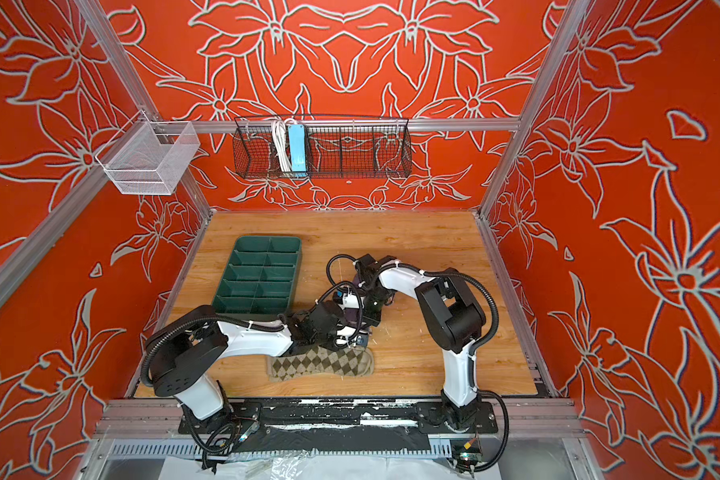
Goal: Roll the socks
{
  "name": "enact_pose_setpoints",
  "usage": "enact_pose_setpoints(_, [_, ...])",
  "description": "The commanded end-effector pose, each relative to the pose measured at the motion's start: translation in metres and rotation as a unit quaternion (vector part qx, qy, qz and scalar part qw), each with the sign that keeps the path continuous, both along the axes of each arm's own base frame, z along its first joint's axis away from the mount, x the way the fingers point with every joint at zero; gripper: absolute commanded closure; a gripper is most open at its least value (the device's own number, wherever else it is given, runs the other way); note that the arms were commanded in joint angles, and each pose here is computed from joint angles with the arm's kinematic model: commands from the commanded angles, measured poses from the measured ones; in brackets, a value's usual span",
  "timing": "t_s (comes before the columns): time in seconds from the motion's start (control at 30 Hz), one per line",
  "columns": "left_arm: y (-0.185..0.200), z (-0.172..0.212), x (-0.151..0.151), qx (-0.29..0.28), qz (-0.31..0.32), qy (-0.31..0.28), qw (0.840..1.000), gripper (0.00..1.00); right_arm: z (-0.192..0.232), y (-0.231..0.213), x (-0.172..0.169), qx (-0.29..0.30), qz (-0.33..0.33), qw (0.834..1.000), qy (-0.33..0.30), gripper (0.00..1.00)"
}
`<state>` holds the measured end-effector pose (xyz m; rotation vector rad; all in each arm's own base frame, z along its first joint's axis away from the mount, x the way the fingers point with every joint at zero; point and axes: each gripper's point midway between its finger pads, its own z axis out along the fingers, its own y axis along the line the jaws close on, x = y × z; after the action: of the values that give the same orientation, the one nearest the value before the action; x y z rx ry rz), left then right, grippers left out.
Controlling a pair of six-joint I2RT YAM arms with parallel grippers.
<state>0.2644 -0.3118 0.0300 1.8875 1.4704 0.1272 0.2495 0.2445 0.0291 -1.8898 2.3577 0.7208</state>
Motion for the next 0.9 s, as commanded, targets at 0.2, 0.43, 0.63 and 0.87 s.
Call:
enact_pose_setpoints(0.2, [0.008, -0.018, -0.006, 0.027, 0.011, 0.024, 0.999, 1.00, 0.009, -0.010, 0.033, 0.018, -0.064, 0.994, -0.082, 0.78])
enact_pose_setpoints(0.43, [0.021, -0.037, -0.020, 0.075, -0.003, 0.103, 0.992, 1.00, 0.042, -0.044, 0.073, 0.004, -0.183, 0.958, -0.219, 0.64])
enact_pose_setpoints(0.63, [0.022, -0.034, -0.012, 0.074, 0.015, 0.167, 0.983, 1.00, 0.095, -0.076, 0.096, 0.030, -0.288, 0.895, -0.340, 0.62])
enact_pose_setpoints(0.87, [0.027, -0.025, -0.012, 0.091, 0.028, 0.249, 0.964, 1.00, 0.226, -0.081, 0.072, 0.220, -0.295, 0.775, -0.514, 0.55])
